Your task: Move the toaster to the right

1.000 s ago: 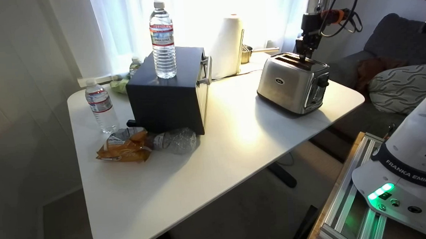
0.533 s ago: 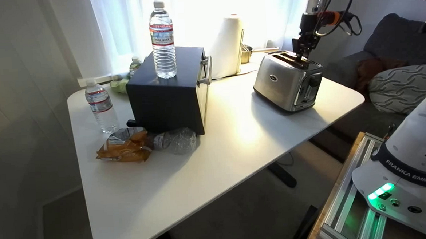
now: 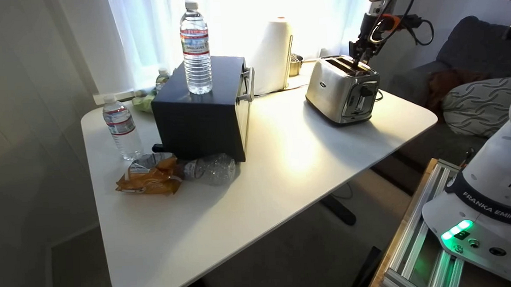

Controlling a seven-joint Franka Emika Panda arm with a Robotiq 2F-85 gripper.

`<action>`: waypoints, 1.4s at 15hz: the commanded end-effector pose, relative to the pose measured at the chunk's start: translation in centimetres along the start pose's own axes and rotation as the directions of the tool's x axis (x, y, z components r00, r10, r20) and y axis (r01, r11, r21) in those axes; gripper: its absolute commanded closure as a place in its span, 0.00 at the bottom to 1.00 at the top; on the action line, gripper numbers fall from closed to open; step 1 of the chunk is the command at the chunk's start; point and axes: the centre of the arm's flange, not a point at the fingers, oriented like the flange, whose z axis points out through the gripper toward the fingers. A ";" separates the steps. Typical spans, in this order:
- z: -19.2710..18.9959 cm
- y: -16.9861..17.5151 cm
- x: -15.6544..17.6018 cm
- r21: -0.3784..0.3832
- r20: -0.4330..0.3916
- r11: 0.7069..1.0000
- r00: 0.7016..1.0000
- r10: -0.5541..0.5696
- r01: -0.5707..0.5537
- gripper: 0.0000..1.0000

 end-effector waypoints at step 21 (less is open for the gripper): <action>-3.0 2.6 11.2 0.089 -0.011 0.958 0.961 0.275 -0.273 0.84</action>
